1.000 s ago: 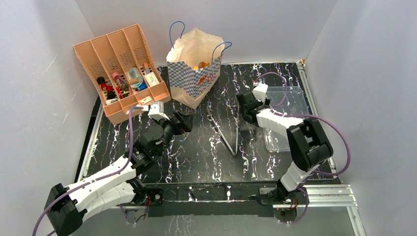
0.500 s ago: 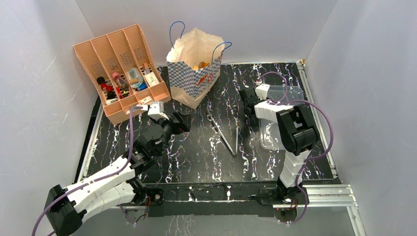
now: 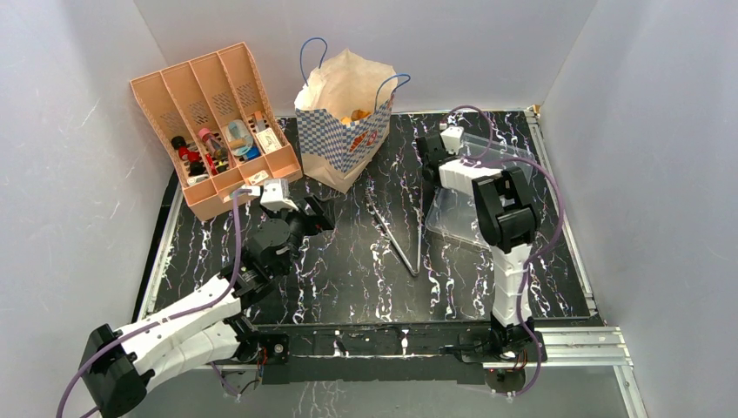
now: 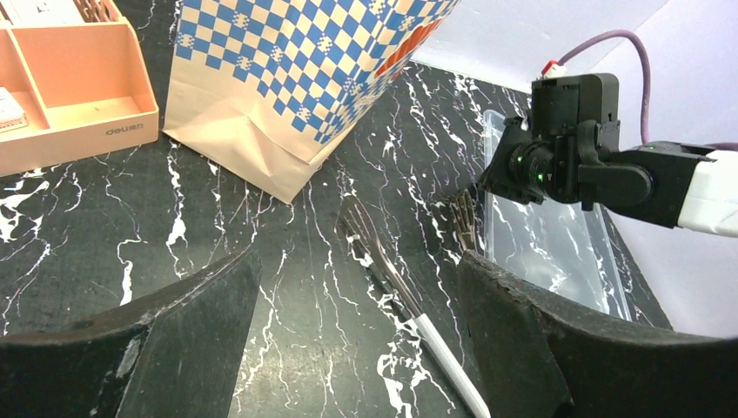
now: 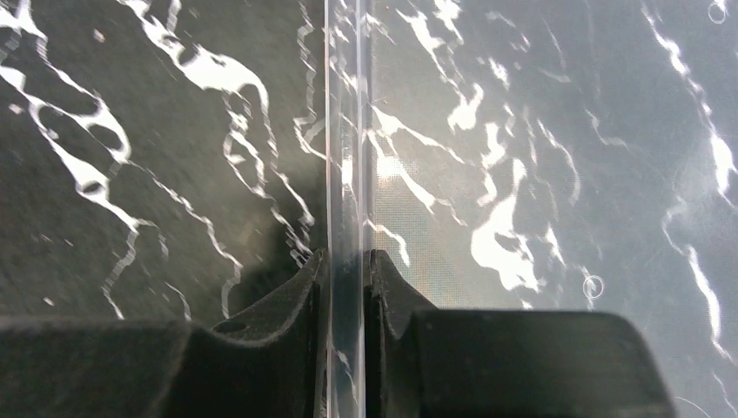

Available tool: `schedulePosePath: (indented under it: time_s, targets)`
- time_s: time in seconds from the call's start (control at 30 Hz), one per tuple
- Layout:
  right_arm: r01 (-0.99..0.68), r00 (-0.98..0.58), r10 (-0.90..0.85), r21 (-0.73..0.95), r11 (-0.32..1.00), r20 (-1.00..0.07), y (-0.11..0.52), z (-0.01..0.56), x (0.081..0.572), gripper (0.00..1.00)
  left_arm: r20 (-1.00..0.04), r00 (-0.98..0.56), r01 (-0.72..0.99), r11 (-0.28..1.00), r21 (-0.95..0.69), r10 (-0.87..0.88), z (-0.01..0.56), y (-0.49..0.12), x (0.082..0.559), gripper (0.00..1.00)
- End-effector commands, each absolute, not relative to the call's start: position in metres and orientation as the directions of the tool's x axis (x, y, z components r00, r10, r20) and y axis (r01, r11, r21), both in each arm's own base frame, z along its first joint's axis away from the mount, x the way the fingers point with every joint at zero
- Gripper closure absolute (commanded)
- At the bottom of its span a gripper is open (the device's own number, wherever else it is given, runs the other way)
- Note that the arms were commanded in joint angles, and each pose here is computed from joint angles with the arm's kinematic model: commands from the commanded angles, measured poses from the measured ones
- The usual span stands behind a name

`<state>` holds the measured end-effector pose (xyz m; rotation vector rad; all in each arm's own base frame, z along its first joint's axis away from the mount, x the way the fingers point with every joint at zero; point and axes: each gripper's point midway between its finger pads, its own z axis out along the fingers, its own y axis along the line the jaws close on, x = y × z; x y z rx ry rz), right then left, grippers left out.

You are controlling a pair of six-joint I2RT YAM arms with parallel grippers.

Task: Take the fake bread out of the paper bag
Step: Adjust the container at the center of the board.

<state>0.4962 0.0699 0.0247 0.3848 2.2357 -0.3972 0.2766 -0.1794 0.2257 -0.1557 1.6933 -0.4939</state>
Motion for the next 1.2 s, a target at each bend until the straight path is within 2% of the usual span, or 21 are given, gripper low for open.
schedulePosePath:
  time_s: [0.0, 0.27, 0.53, 0.87, 1.0, 1.17]
  targets:
    - [0.334, -0.668, 0.13, -0.139, 0.932, -0.732, 0.081, -0.002, 0.518, 1.0, -0.91, -0.122, 0.15, 0.899, -0.411, -0.396, 0.247, -0.175, 0.286, 0.18]
    - [0.452, -0.59, 0.309, 0.013, 0.892, -0.746, 0.061, 0.002, 0.578, 1.0, -0.913, -0.128, 0.134, 0.905, -0.403, -0.388, 0.24, -0.179, 0.294, 0.18]
    - [0.549, -0.477, 0.542, 0.247, 0.799, -0.692, 0.067, -0.001, 0.627, 1.0, -0.923, -0.135, 0.124, 0.918, -0.376, -0.36, 0.235, -0.184, 0.301, 0.19]
    - [0.692, -0.214, 0.851, 0.541, 0.479, -0.48, 0.089, 0.004, 0.637, 1.0, -0.923, -0.145, 0.122, 0.919, -0.375, -0.357, 0.232, -0.186, 0.302, 0.19]
    - [0.719, -0.114, 0.91, 0.599, 0.353, -0.4, 0.092, 0.01, 0.638, 1.0, -0.922, -0.152, 0.123, 0.919, -0.375, -0.356, 0.23, -0.187, 0.302, 0.19]
    - [0.727, -0.017, 0.936, 0.639, 0.252, -0.351, 0.095, 0.023, 0.645, 1.0, -0.924, -0.153, 0.124, 0.921, -0.37, -0.351, 0.229, -0.187, 0.302, 0.19]
